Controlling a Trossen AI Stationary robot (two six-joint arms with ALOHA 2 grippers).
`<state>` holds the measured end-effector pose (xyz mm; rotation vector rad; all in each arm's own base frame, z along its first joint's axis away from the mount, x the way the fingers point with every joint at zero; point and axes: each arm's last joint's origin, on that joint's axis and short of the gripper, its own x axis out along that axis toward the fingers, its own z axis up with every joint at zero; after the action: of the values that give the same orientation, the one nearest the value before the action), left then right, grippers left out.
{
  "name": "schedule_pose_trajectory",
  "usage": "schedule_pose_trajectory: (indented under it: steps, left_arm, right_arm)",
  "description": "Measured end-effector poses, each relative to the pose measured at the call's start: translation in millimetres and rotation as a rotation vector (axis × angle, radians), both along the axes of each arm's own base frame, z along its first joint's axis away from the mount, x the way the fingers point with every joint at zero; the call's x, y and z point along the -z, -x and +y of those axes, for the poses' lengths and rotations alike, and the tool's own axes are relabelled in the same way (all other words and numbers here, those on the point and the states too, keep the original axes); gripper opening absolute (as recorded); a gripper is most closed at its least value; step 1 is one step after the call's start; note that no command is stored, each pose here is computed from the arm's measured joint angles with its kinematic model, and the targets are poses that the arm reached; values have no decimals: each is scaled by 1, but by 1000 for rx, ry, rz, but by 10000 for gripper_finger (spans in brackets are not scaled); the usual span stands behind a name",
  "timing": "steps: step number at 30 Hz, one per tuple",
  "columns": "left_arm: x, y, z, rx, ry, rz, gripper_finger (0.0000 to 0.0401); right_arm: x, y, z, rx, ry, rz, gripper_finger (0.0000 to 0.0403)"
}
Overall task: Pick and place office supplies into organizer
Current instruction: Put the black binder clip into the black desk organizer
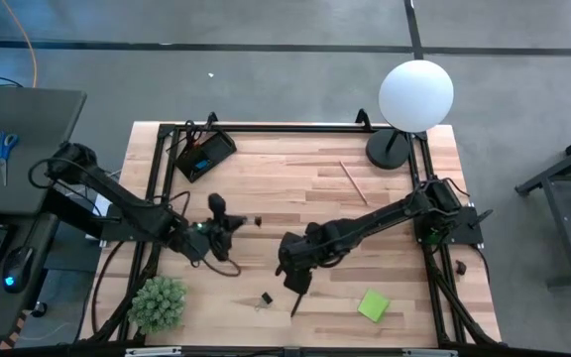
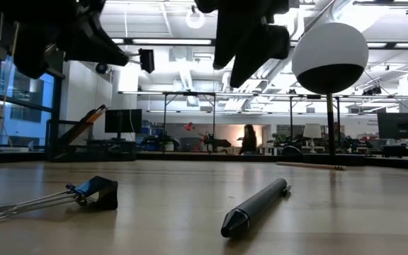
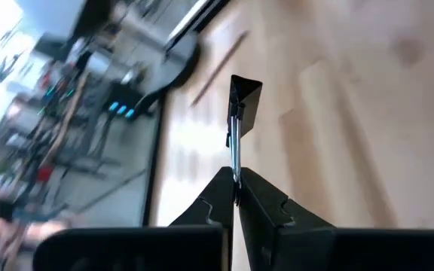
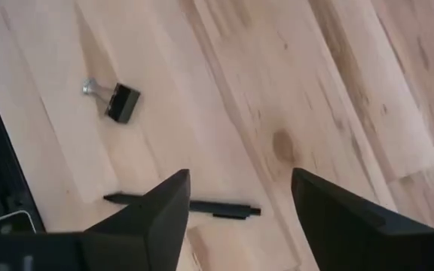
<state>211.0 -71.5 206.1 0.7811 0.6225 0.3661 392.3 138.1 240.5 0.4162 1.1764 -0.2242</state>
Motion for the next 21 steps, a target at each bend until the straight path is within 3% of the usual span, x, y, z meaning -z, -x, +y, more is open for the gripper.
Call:
schedule_pose_trajectory:
  steps: [8, 16, 21]
  left_arm:
    - [-4, 26, 24, -268, 36, -27, 0]
    - [-25, 43, 67, -644, 370, 53, 0]
    - [-34, 53, 88, -848, 476, 55, 0]
  right_arm:
    - [0, 3, 7, 10, 97, -31, 227]
    - [-1, 6, 14, -47, 238, -69, 220]
    - [-2, 8, 17, -96, 330, -87, 220]
